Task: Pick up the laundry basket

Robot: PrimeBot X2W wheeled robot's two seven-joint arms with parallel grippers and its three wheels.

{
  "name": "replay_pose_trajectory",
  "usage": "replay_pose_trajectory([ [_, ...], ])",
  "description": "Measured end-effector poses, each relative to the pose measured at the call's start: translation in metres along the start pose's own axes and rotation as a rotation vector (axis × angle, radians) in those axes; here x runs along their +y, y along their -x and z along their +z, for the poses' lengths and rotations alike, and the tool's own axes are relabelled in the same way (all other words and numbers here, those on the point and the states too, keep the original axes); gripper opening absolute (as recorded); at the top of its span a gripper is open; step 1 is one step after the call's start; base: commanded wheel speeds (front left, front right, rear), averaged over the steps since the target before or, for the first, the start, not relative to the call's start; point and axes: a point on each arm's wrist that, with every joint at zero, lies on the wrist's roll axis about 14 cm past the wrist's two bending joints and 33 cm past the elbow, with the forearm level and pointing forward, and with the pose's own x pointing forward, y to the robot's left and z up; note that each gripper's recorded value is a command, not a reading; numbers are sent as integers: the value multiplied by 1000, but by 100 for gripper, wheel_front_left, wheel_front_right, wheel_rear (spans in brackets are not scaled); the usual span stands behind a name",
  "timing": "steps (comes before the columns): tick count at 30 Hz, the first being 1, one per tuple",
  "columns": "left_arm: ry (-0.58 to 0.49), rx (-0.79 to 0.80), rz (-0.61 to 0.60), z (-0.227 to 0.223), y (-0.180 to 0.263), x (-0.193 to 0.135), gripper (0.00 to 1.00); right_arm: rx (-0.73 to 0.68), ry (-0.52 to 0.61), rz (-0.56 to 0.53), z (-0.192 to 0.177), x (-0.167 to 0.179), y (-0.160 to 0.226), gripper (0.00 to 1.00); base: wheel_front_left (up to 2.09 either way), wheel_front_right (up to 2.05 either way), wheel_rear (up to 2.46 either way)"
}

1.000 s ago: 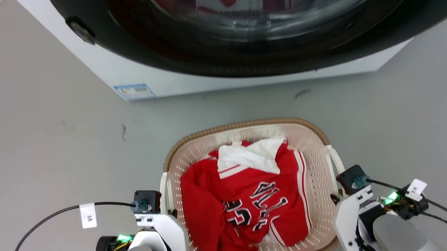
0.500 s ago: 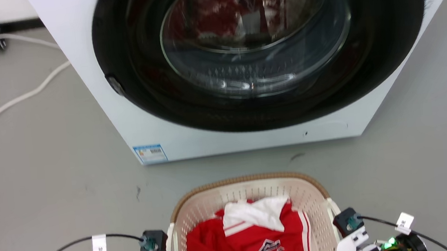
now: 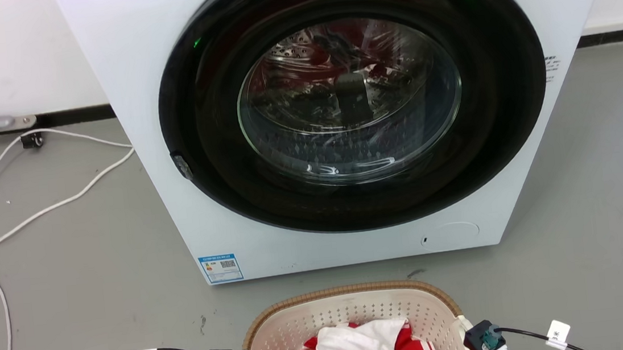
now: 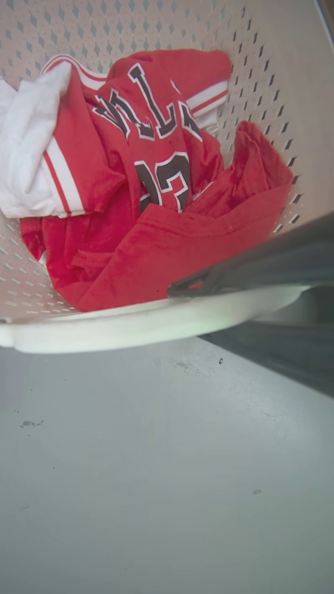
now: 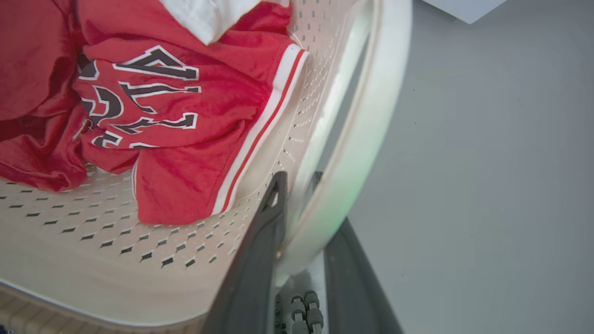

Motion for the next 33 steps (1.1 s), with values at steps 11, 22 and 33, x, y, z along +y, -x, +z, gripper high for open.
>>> replay_pose_trajectory([
  [11, -3, 40, -7, -5, 3, -3, 0, 29, 6, 7, -5, 4, 3, 0, 0, 0, 0],
  [22, -4, 57, -7, -8, 4, -1, 0, 45, 5, 11, -7, 5, 3, 0, 0, 0, 0],
  [33, -4, 65, -7, -11, 4, 0, 0, 49, 6, 14, -7, 4, 3, 0, 0, 0, 0],
])
